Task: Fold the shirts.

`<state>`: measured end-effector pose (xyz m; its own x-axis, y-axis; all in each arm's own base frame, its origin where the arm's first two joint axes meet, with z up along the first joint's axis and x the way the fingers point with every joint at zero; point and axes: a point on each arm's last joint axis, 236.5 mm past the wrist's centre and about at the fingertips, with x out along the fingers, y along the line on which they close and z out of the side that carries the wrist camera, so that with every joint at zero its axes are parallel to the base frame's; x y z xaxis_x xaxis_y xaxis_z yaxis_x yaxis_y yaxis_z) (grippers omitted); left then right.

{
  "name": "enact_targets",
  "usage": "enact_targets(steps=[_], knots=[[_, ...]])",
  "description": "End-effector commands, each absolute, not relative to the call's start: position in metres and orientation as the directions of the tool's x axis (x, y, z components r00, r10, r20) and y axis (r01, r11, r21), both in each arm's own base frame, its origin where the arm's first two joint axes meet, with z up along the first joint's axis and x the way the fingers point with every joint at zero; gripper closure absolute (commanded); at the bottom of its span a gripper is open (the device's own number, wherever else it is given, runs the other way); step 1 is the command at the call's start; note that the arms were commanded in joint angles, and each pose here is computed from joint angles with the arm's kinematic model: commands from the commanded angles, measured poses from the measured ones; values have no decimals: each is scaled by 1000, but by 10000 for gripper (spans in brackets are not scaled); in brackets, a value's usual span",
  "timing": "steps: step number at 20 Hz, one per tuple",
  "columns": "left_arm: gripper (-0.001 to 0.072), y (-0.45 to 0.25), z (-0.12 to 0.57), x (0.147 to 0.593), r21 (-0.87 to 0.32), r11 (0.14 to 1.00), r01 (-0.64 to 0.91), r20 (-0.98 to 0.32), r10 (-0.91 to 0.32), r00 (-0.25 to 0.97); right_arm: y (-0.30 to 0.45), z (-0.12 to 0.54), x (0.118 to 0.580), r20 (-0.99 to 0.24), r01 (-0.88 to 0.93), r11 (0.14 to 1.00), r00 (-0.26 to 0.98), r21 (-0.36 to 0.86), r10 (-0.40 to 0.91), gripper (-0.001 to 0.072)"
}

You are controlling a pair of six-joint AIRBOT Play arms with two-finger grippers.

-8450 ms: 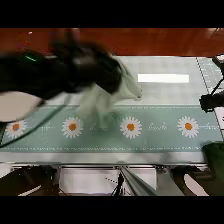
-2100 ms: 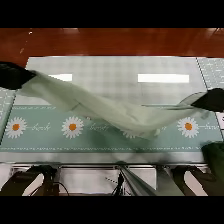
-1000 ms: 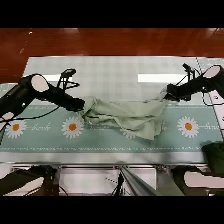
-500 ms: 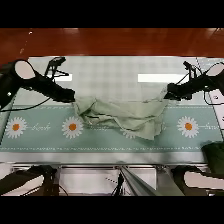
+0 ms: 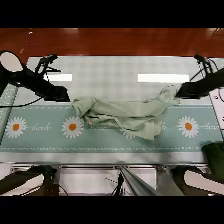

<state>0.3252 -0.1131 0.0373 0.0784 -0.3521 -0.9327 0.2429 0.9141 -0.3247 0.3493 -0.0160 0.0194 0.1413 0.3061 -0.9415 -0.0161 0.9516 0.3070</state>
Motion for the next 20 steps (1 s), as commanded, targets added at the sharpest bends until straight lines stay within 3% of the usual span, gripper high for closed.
enact_targets(steps=[1,5,9,17,20], knots=[[313,-121,38,318,-368,899,236,-920,-389,48,-59,27,310,-972,101,970,110,220,209,243],[313,-135,21,302,-422,880,218,-902,-431,-8,10,-13,240,-890,138,883,-24,448,455,154],[313,-151,-12,278,-456,863,218,-889,-451,-76,78,-40,205,-724,216,713,-40,667,689,155],[313,-180,-30,274,-462,842,280,-883,-468,-48,101,-68,202,-665,396,594,58,700,745,157],[313,-182,-30,284,-453,845,284,-882,-470,-9,117,-77,195,-683,365,631,16,685,731,157]])
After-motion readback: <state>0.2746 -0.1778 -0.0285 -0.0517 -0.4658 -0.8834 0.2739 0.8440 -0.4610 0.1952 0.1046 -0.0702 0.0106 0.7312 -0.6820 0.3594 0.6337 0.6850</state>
